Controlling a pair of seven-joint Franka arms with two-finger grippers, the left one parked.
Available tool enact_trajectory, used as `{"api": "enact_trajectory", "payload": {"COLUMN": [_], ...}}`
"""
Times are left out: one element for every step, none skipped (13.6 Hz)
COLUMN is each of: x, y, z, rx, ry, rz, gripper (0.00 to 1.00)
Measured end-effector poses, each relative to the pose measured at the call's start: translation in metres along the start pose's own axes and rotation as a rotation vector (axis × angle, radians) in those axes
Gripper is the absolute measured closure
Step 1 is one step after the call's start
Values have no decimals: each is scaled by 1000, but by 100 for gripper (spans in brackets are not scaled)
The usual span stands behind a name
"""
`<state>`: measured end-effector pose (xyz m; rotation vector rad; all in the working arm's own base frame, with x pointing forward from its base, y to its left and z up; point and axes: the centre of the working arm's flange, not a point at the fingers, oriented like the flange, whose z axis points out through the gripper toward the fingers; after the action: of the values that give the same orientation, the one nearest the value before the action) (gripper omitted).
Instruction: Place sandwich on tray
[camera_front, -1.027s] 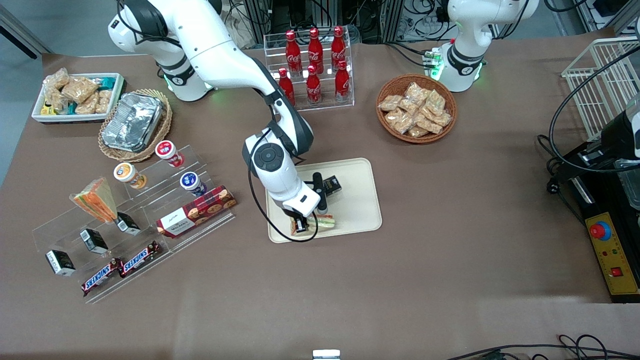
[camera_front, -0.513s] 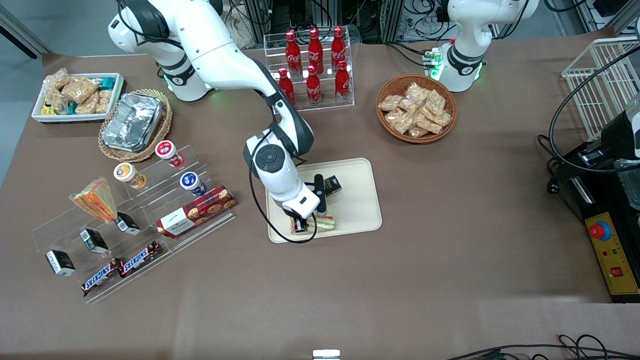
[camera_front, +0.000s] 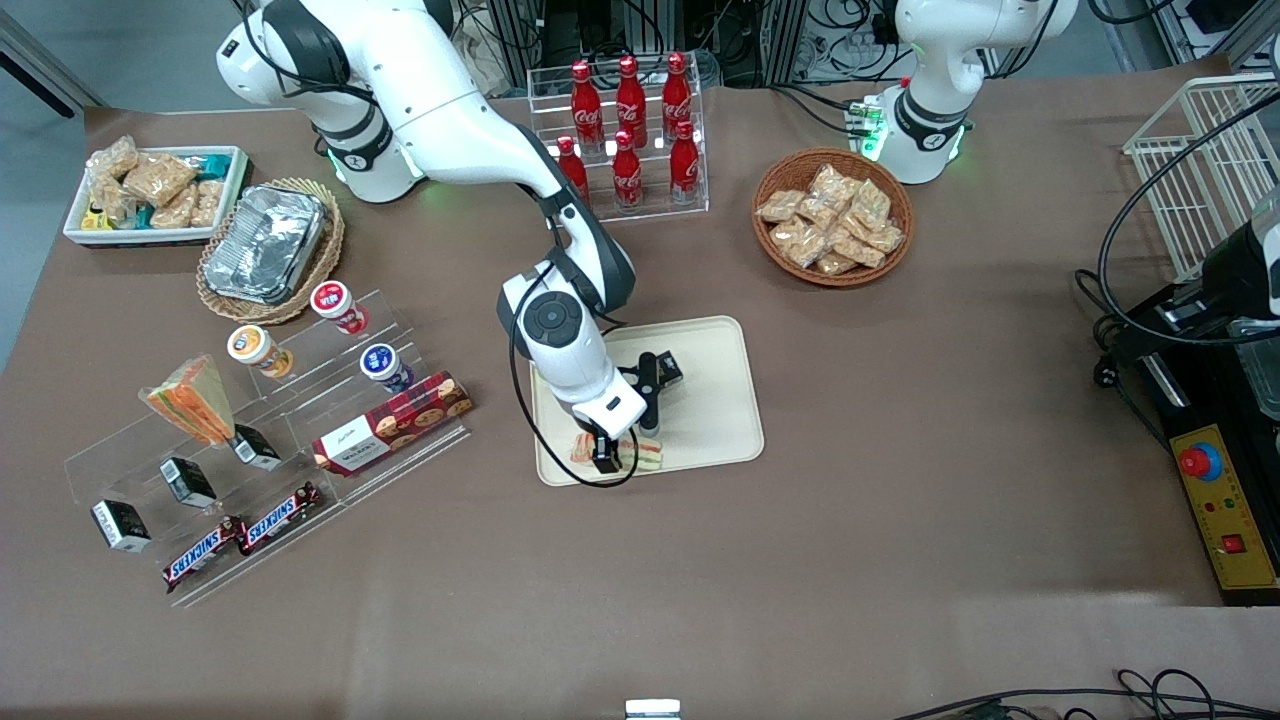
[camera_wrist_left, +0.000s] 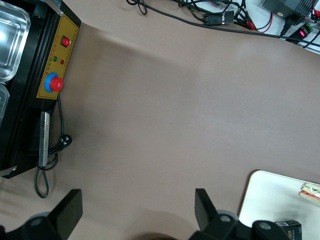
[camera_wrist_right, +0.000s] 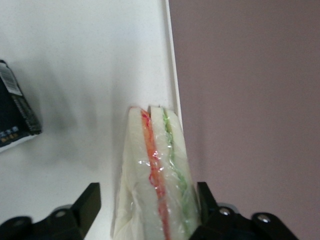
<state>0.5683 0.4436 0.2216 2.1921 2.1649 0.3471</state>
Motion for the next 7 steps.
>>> {"api": "enact_trajectory", "payload": {"x": [1, 2, 3, 3, 2, 1, -1], "y": [1, 2, 4, 6, 9, 13, 17], "z": [-1, -3, -5, -8, -16, -26, -40], "rx": [-3, -7, -11, -16, -20, -15, 7], "ry": [2, 6, 9, 12, 16, 18, 13], "rz": [12, 25, 33, 40, 50, 65, 91], "gripper": [0, 0, 0, 0, 0, 0, 0]}}
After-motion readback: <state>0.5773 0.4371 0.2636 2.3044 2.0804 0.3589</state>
